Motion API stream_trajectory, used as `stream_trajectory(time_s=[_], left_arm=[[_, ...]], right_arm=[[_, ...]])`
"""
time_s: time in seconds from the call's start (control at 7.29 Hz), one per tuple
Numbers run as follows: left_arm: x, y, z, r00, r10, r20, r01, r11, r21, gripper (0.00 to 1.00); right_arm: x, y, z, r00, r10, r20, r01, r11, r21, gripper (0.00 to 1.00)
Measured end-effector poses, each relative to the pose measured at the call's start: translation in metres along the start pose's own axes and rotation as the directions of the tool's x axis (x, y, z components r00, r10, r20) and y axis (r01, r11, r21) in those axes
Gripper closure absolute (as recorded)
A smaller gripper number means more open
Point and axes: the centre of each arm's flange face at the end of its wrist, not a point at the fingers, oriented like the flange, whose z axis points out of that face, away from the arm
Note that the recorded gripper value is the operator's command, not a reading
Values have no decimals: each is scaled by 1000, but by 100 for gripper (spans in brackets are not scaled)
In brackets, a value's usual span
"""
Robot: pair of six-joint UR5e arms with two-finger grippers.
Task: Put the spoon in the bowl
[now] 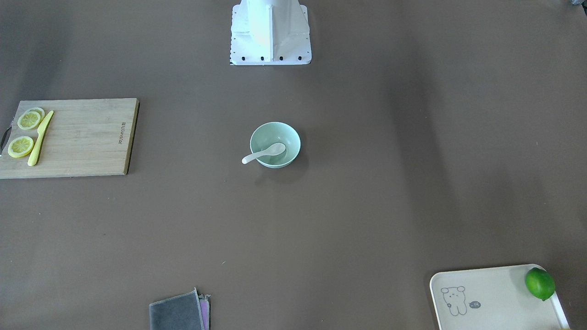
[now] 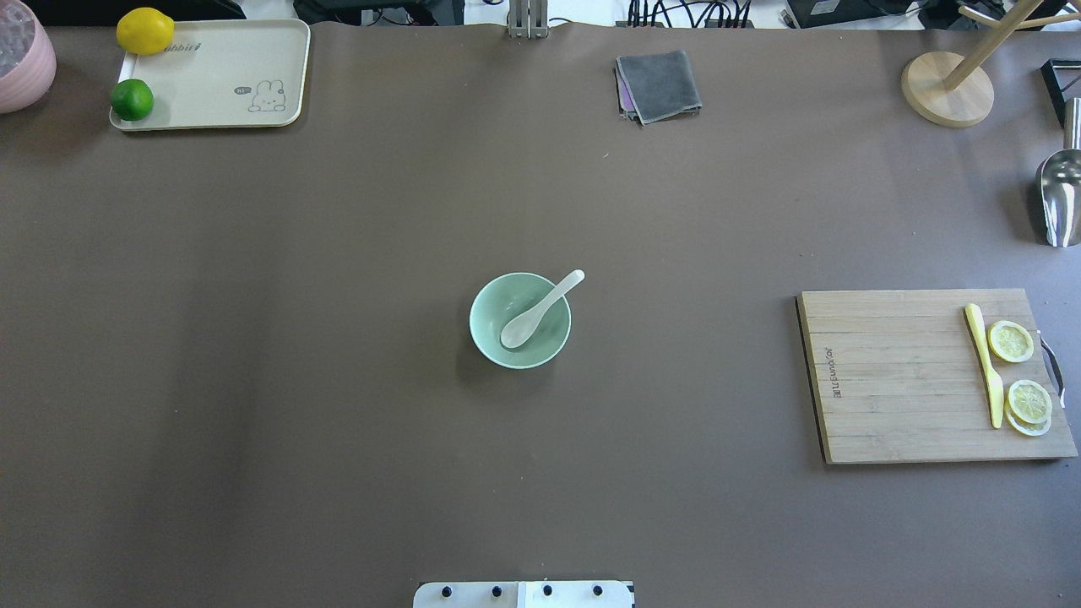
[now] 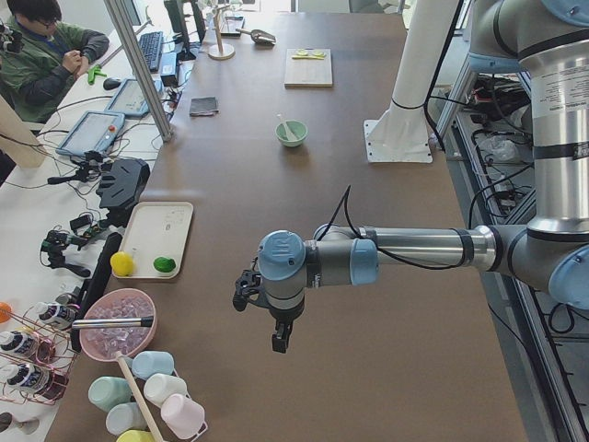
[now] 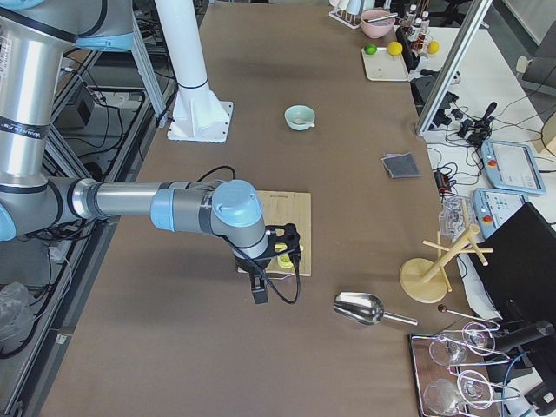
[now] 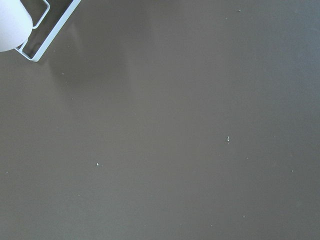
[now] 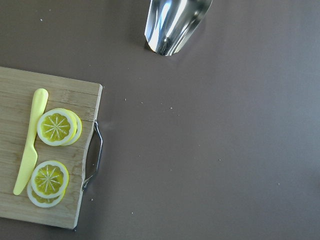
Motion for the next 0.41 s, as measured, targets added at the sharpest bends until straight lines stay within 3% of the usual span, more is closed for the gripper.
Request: stream_trajectory(time_s=[0.14, 0.41], left_arm=[[5, -4, -6, 1000, 16, 1, -16, 1000, 14, 1], [14, -4, -15, 999, 36, -4, -35, 999, 34, 1]], right_arm=[[3, 1, 3, 999, 17, 27, -17, 1000, 3, 0], [0, -3, -1, 997, 67, -28, -67, 998, -13, 0]])
